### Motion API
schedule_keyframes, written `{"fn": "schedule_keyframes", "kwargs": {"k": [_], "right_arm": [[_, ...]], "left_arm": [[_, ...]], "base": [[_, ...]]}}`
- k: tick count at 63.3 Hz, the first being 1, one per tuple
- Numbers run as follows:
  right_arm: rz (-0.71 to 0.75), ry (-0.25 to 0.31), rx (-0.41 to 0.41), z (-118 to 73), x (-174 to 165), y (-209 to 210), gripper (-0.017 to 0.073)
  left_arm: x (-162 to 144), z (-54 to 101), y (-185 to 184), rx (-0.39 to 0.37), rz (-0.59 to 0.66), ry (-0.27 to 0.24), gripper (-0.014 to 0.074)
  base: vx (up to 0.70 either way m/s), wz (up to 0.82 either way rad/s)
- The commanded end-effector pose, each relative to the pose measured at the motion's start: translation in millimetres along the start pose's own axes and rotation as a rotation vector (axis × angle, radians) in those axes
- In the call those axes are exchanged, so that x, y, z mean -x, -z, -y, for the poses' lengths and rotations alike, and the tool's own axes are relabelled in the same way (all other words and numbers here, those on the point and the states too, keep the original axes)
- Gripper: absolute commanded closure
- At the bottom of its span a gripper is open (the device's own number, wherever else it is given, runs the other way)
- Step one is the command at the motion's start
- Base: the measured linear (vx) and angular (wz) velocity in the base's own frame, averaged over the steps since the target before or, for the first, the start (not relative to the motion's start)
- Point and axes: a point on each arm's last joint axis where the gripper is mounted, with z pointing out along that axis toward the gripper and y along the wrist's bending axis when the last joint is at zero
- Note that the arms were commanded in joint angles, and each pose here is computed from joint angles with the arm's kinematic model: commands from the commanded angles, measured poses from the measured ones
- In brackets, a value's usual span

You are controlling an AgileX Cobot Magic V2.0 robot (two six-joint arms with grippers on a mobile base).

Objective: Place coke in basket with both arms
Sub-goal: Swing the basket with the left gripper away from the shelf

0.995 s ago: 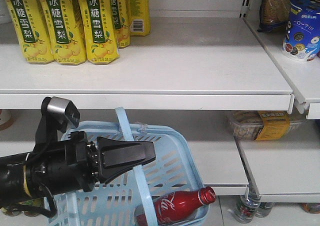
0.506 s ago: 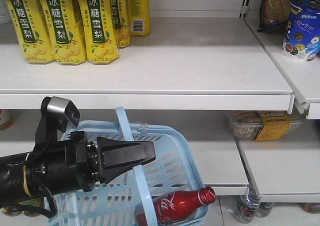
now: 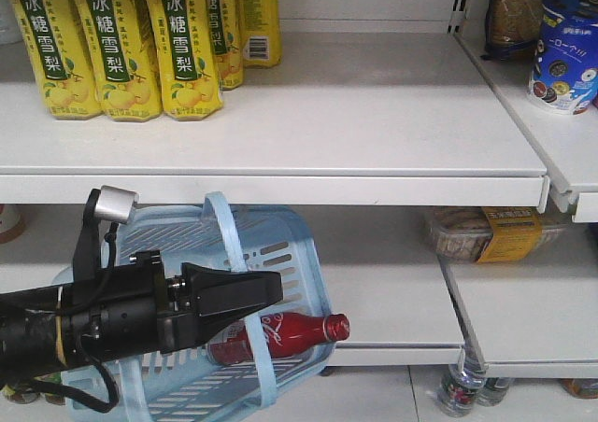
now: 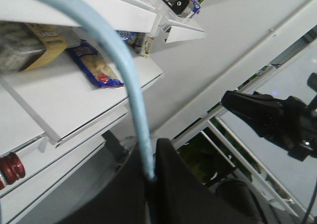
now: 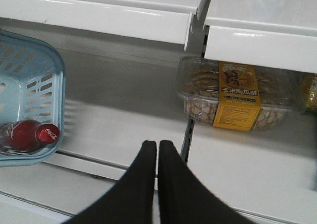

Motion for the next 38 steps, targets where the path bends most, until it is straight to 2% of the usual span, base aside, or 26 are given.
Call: {"fn": "schedule_keyframes", "kwargs": {"k": [1,9,23,28,35,38], "right_arm": [[0.088,0.019,0.005,-0.6,13.8,2.6,0.0561],[0.088,0.019,0.005,-0.6,13.8,2.6,0.0561],[0.088,0.019,0.005,-0.6,13.8,2.6,0.0561],[0.088,0.019,0.005,-0.6,13.8,2.6,0.0561],[0.088,0.019,0.005,-0.6,13.8,2.6,0.0561],[0.088,0.019,0.005,-0.6,13.8,2.6,0.0561]], "left_arm": [[13.0,14.3,4.0,-0.021,0.061,-0.057,0.0600],[12.0,21.4,8.3,-0.029,0.042,-0.021,0.0600],[10.2,40.4,21.6,-0.034,0.020,-0.078,0.0600],[11.7,45.6,28.3,0.005,0.040,-0.074,0.0600],[12.8,48.0,39.7,0.124,0.064,-0.127,0.0600],[13.3,49.4,43.8,0.156,0.077,-0.125,0.0600]], "base": [[0.00,0.00],[0.00,0.00],[0.00,0.00],[0.00,0.00],[0.00,0.00],[0.00,0.00]]}}
